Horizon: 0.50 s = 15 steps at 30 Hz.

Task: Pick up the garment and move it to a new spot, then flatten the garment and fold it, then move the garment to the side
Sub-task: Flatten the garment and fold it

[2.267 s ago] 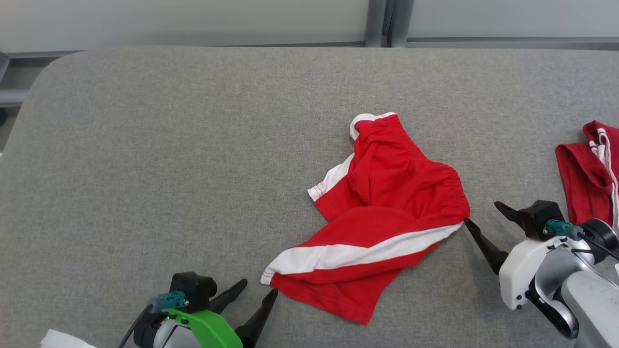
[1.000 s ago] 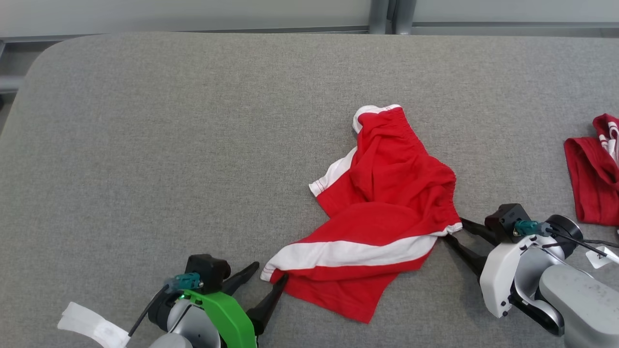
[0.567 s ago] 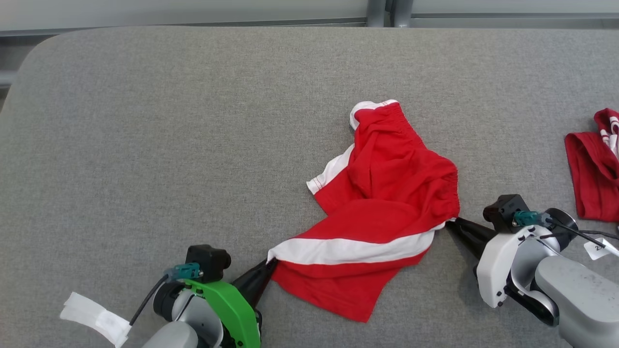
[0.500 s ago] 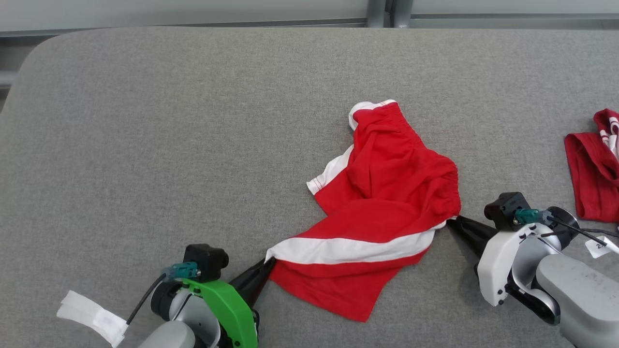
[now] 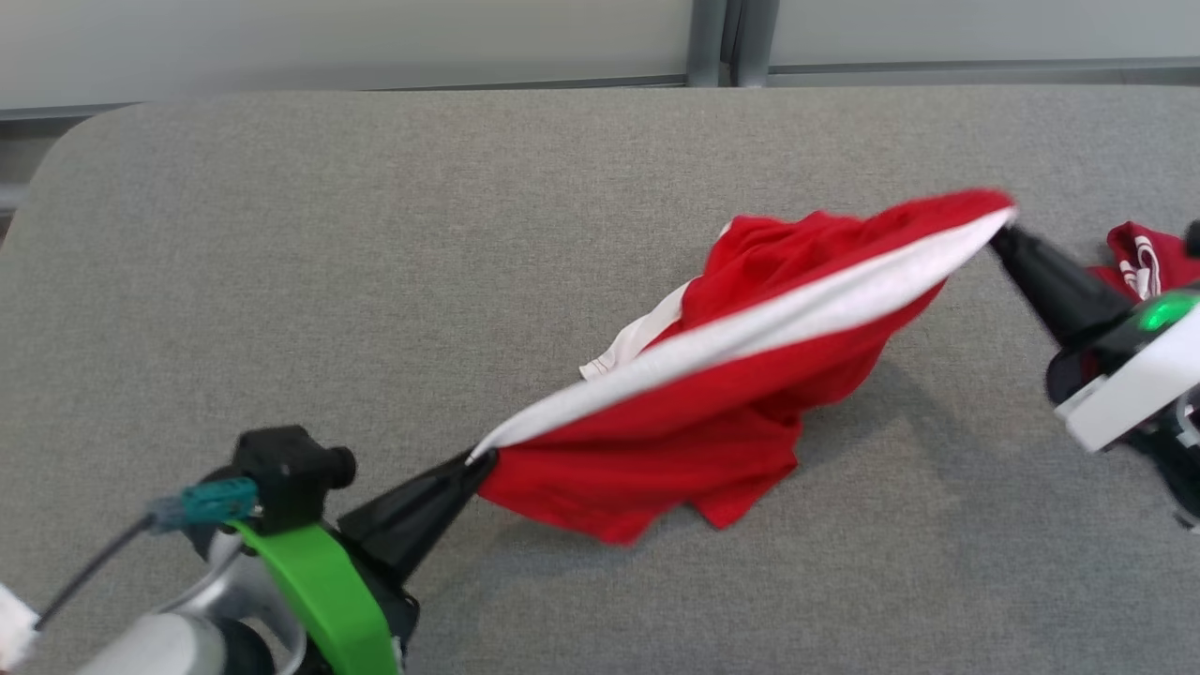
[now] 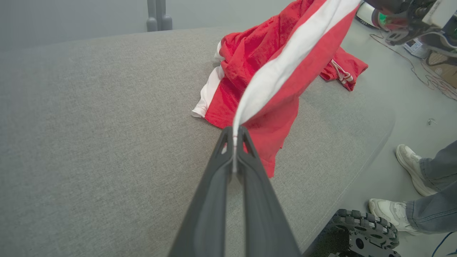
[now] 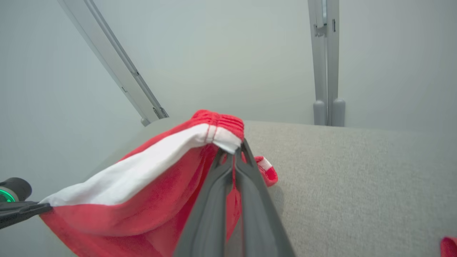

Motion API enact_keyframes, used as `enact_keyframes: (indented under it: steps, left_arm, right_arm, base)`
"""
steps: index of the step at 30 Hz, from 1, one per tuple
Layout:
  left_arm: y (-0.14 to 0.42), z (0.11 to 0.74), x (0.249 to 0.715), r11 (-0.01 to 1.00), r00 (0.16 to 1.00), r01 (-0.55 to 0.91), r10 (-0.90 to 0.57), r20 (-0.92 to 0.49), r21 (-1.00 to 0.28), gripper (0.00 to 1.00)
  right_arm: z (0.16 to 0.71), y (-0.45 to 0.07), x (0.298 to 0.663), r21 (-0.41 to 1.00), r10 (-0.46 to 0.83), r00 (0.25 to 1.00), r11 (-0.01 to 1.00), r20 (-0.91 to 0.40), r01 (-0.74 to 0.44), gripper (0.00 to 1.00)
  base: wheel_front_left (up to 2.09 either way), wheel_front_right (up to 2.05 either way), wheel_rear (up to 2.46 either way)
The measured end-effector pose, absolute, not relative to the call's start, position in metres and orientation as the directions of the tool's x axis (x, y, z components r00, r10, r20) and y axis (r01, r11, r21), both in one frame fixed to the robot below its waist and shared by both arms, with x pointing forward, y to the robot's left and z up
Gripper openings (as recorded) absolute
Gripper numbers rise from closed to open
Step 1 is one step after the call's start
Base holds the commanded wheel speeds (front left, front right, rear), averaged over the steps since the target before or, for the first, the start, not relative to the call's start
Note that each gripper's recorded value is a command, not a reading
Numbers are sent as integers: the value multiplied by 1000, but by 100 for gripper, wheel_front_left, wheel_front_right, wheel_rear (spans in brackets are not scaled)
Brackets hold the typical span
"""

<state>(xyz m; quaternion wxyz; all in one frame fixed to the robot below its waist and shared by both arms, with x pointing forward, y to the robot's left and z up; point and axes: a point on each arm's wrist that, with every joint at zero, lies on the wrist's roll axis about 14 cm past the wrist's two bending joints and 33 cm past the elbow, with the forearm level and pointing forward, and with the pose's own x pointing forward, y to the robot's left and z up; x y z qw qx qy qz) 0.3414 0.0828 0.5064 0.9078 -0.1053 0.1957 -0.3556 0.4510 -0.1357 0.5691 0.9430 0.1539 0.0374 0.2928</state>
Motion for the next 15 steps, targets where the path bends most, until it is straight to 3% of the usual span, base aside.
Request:
enact_keyframes:
  steps: [7, 15]
  left_arm:
    - [105, 599, 404, 725, 701, 683, -684, -201, -86, 0]
    - [113, 657, 552, 795, 801, 599, -592, -94, 92, 0]
  right_arm:
    - [664, -164, 486, 282, 530, 828, 778, 183, -561, 0]
    - [698, -144, 607, 290, 425, 874, 828, 235, -480, 0]
  base:
    - [0, 0, 0]
    - [0, 0, 0]
